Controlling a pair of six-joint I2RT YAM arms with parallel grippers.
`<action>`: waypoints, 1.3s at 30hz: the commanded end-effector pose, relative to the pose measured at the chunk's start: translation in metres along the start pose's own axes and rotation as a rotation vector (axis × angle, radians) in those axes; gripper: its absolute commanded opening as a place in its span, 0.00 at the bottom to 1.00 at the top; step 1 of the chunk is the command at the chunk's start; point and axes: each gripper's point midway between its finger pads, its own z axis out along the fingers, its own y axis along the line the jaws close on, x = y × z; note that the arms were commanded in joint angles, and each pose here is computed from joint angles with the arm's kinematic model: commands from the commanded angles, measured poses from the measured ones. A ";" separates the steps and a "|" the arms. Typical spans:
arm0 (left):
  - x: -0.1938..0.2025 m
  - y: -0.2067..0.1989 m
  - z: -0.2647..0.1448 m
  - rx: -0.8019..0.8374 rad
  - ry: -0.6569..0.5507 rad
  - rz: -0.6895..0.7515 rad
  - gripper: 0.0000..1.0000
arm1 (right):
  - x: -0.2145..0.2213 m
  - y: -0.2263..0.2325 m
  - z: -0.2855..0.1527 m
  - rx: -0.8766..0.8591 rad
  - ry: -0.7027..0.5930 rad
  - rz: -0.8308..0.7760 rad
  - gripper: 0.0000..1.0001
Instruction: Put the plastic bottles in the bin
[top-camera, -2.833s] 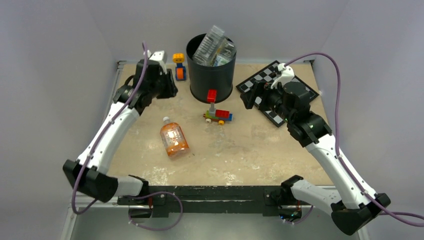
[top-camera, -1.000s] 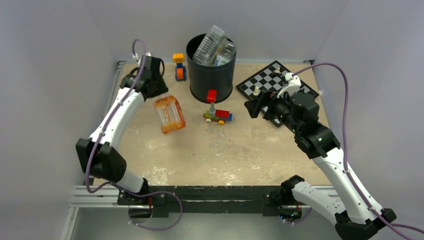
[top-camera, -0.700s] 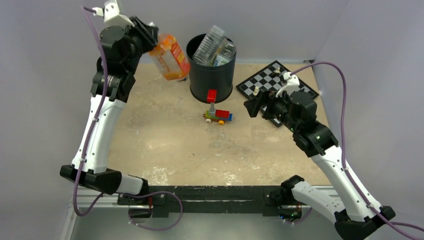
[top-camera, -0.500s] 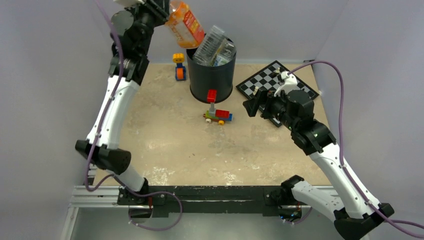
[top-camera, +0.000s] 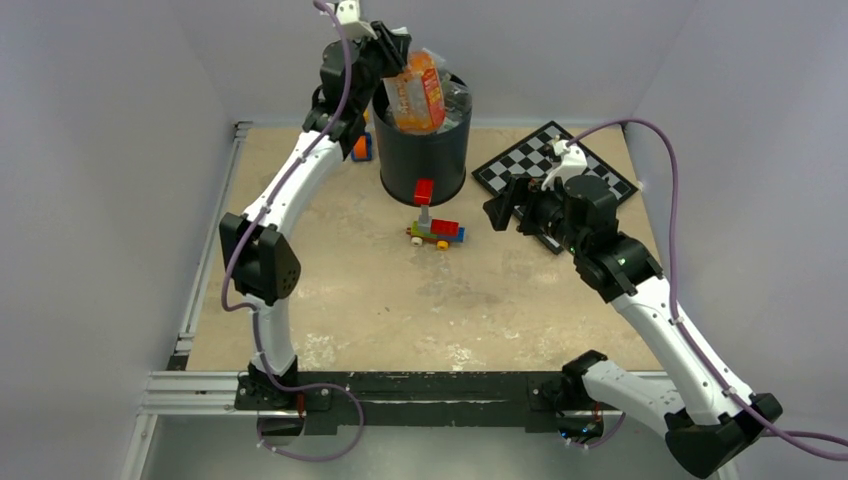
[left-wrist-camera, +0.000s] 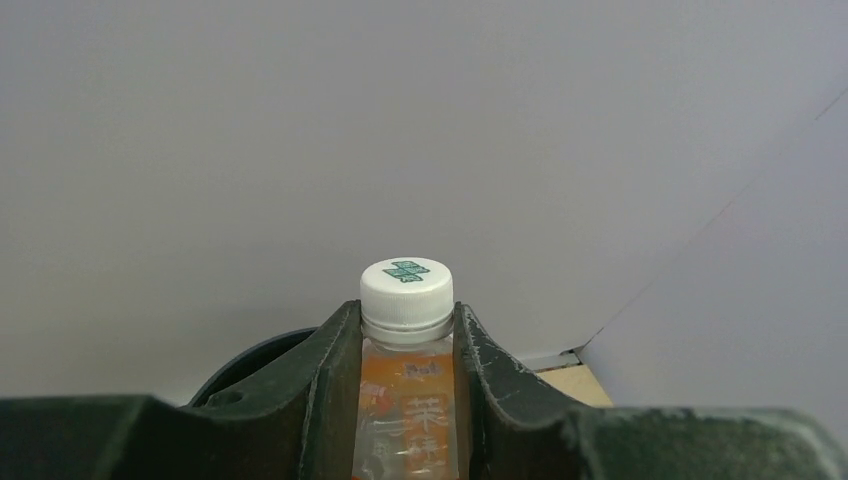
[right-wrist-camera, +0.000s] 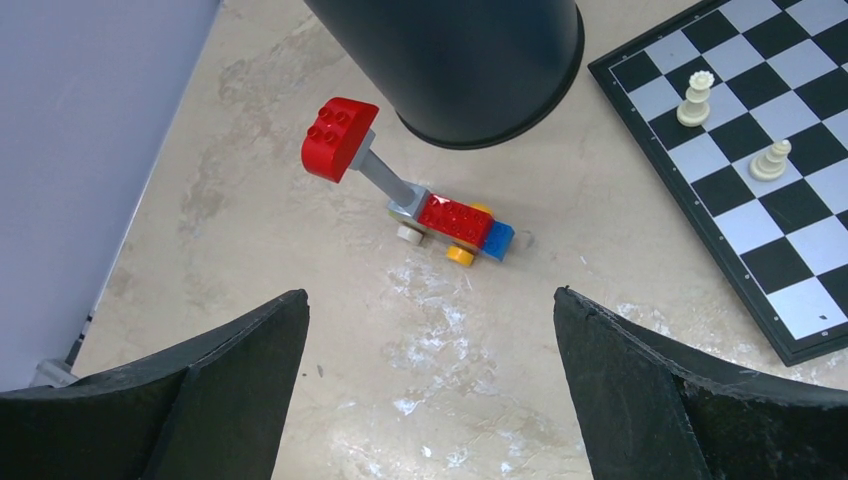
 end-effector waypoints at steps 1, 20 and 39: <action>0.058 0.024 -0.030 -0.059 0.246 0.138 0.00 | -0.018 0.009 -0.002 -0.022 -0.057 0.005 0.96; 0.014 0.055 -0.048 -0.307 0.227 0.457 0.00 | -0.022 0.008 -0.008 -0.020 -0.076 0.005 0.96; 0.031 0.026 -0.039 -0.186 0.221 0.450 0.00 | -0.027 0.011 -0.014 -0.027 -0.092 0.019 0.96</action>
